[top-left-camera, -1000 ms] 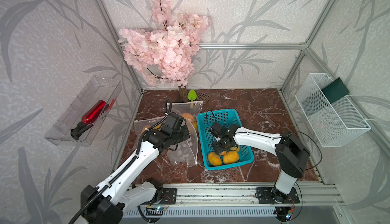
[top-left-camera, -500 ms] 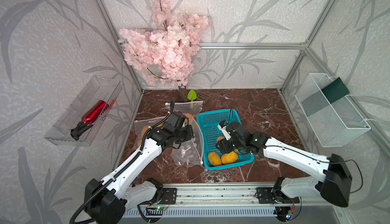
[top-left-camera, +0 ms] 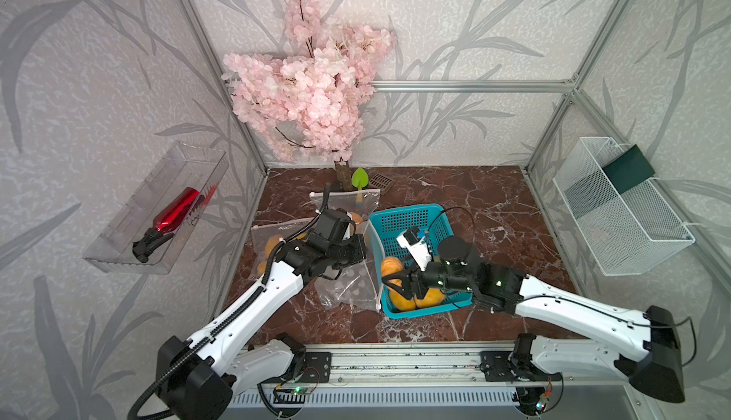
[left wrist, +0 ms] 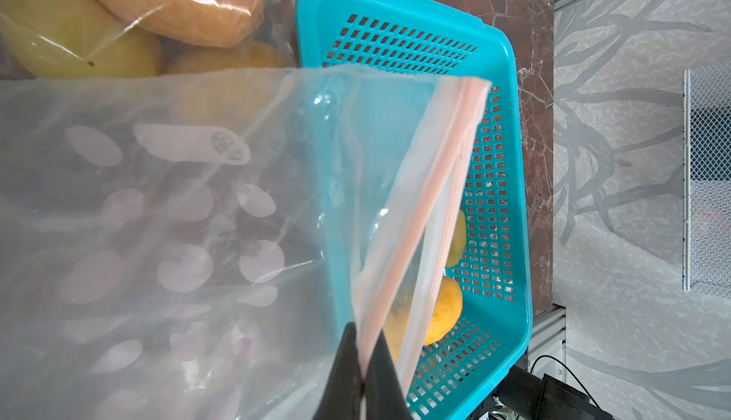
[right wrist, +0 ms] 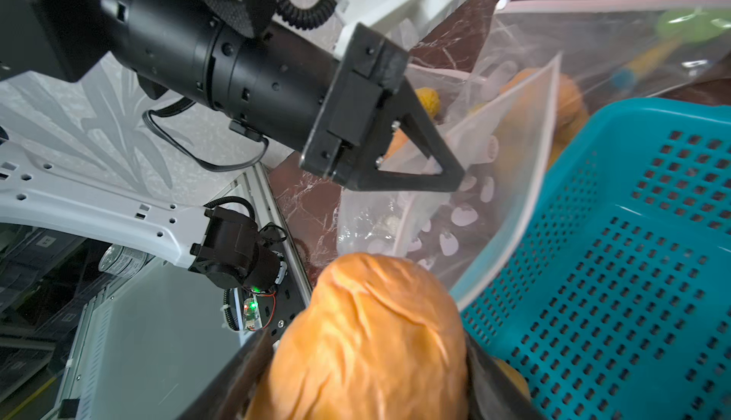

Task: Put the potatoes into a zipper bag and zip it
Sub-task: Place the potato into the zipper food storage bag.

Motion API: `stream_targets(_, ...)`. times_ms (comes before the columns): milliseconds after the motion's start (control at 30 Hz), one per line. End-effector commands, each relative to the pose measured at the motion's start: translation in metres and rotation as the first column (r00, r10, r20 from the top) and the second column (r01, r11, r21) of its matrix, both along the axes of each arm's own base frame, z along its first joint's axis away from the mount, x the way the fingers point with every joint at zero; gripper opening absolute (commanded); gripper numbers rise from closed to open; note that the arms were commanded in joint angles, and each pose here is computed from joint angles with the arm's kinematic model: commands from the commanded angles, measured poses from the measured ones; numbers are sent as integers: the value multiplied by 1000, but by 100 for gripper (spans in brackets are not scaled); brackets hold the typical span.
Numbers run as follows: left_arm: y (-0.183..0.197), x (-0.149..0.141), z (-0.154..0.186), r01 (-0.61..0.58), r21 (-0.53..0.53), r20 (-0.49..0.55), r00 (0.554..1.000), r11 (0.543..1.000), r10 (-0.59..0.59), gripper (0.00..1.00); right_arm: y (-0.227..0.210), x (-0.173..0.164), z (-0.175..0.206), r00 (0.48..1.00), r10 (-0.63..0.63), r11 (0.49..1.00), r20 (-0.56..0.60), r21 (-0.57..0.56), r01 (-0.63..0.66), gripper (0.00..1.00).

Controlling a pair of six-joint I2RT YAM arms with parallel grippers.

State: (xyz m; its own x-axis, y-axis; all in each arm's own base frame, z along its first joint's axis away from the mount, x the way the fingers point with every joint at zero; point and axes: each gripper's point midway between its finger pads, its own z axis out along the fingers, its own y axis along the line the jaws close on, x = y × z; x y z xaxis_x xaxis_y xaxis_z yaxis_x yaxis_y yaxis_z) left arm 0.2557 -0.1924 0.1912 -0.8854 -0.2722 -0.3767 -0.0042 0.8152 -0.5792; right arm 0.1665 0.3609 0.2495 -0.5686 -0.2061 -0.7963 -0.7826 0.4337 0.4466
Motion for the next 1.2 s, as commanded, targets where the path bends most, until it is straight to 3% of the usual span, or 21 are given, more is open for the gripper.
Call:
stream_targets(0,1,0,5,8,6,30,1000,1000,-8,0,30,15,5,1000,-13,999,-7,33,13,22)
stream_targets(200,8,-2,5,-20,21,34,999,1000,19,0,58,38,-36,999,-25,999,-39,-49,23,17)
stream_targets(833,14,-8,18,-30,5,75,997,1000,29,0,43,82,-89,983,-122,985,-135,-136,103,16)
stream_targets(1000,15,-8,21,-37,-7,94,995,999,37,0,35,90,-101,975,-180,965,-131,-216,149,24)
stream_targets(1167,23,-10,27,-63,-5,123,990,998,64,0,30,92,-102,971,-205,955,-123,-244,170,50)
